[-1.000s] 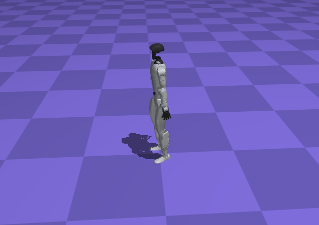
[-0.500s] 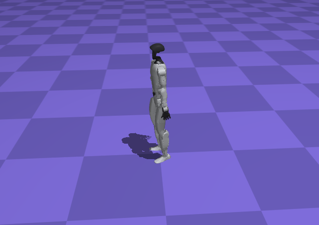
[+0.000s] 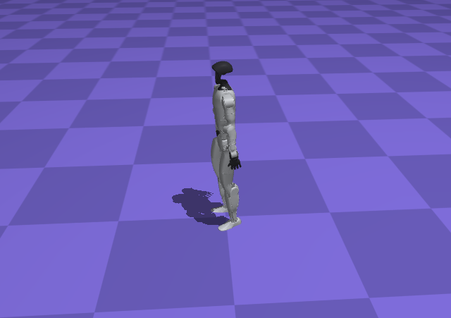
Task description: Upper body actions
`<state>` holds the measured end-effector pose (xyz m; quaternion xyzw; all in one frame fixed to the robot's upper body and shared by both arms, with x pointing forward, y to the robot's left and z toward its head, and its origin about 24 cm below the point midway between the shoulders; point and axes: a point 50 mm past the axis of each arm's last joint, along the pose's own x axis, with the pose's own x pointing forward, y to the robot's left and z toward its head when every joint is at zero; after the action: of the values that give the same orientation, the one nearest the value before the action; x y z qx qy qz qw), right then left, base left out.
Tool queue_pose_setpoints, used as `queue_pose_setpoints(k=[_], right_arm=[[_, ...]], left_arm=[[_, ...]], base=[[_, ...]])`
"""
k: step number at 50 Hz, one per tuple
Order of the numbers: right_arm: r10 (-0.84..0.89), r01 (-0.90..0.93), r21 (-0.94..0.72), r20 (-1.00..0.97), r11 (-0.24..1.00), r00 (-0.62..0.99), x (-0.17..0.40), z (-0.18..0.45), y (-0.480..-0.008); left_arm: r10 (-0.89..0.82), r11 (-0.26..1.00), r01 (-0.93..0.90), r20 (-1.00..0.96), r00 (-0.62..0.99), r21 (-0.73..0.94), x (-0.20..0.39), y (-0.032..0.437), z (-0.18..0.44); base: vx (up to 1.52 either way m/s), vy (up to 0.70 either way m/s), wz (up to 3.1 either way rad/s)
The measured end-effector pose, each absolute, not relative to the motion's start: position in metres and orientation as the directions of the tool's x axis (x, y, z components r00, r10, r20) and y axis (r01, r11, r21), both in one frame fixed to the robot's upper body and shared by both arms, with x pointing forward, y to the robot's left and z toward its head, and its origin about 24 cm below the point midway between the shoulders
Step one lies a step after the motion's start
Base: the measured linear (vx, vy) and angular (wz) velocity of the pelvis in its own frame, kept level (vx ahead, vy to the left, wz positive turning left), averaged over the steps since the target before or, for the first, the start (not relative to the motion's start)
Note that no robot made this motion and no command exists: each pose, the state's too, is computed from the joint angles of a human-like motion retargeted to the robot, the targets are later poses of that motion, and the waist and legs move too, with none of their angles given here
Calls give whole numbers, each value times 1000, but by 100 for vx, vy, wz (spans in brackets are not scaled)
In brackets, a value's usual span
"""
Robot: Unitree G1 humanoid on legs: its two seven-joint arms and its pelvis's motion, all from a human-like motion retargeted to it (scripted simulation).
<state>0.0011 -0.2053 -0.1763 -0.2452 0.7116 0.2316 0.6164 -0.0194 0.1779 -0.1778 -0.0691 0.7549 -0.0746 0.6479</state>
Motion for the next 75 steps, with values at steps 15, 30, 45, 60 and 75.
queue_pose_setpoints(k=[15,30,45,60,75], right_arm=[[-67,63,-388,4,920,998,253,-21,-155],[-130,232,4,836,973,534,310,249,-156],[-59,334,-97,902,938,427,288,269,-170],[429,-191,-881,15,433,903,255,103,-182],[277,145,-566,592,812,757,261,153,-156]], left_arm=[[-203,979,-49,-966,-161,-198,-23,176,-178],[-208,977,-71,-968,-137,-200,-20,173,-178],[-200,978,-92,-965,-167,-186,-28,171,-178],[-201,978,-92,-966,-163,-188,-27,173,-178],[-195,980,-58,-974,-116,-189,-12,175,-179]], base=[[-1,0,-2],[2,0,7],[1,0,27],[0,0,-28],[-1,0,-5]])
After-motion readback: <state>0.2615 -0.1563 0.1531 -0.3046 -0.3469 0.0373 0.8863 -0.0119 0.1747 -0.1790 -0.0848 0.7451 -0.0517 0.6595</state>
